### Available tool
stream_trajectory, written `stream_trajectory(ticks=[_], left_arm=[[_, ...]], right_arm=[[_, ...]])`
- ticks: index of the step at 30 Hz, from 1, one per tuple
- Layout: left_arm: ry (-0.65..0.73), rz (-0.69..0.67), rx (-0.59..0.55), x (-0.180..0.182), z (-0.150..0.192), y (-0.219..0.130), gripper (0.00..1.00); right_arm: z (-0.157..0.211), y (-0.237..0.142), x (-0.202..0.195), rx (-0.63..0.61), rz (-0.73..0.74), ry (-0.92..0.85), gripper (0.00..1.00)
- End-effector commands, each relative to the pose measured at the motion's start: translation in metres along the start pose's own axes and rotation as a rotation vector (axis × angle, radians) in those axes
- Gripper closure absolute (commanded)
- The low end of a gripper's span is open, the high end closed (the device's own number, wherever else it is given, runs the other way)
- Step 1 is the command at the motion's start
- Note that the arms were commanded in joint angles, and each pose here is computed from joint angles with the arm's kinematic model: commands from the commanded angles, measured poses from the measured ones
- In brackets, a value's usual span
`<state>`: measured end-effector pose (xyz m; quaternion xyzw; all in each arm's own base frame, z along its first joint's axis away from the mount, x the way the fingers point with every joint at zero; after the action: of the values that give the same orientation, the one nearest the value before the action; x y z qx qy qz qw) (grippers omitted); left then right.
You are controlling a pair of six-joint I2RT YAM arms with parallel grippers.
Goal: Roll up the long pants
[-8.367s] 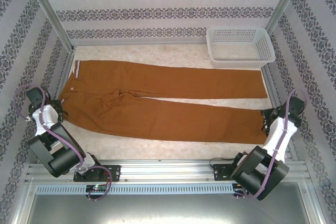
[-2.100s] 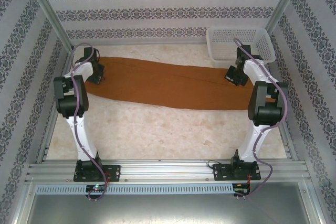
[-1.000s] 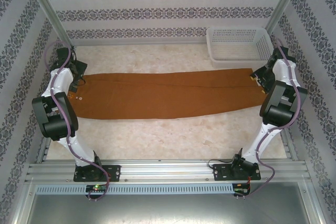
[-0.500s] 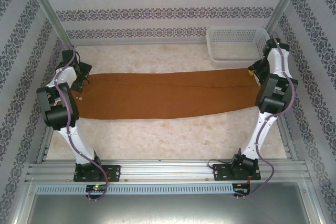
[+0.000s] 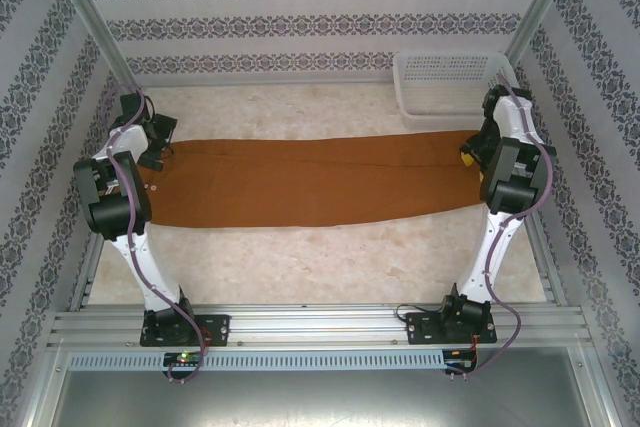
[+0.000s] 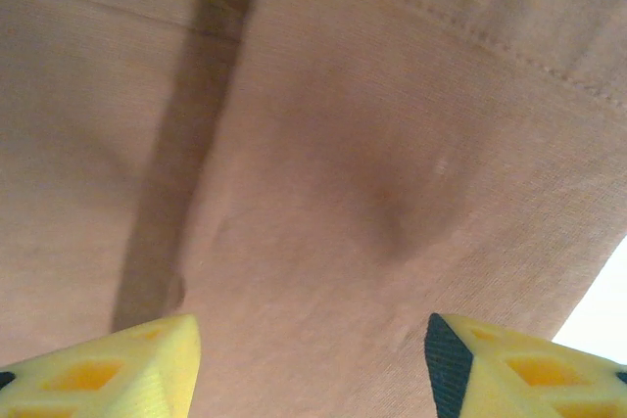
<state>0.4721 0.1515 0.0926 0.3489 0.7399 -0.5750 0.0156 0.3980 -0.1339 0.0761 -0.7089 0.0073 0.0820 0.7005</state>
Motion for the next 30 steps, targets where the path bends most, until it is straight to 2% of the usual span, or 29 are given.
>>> stream_trajectory(ticks=[1,9,21,30], left_arm=[[-0.005,0.025,-0.008,-0.007,-0.003,0.004,0.0],[0.014,0.026,-0.011,-0.009,-0.005,-0.001,0.0],[0.01,0.036,-0.027,-0.014,-0.01,-0.01,0.0],[0.013,0.029,-0.025,-0.013,-0.01,-0.01,0.0]], right_arm=[[-0.003,-0.001,-0.013,-0.03,0.03,0.041,0.37],[-0.009,0.009,-0.005,-0.059,0.055,0.019,0.37],[-0.017,-0.007,0.009,-0.079,-0.014,0.029,0.37],[-0.016,0.015,0.016,-0.061,0.001,0.032,0.36]])
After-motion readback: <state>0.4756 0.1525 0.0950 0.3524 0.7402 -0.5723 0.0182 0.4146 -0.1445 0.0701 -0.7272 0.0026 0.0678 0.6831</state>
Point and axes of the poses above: each hand's point on the last joint's axis, 136 mm out from that joint toward the fingers, its own y axis out along the fingers, its own x axis along the line the jaws close on, z = x × y, the point moved 3 cm from there along -y, back along the fingers, and after that the axes turned 15 degrees about y, right-handed, at the moved point
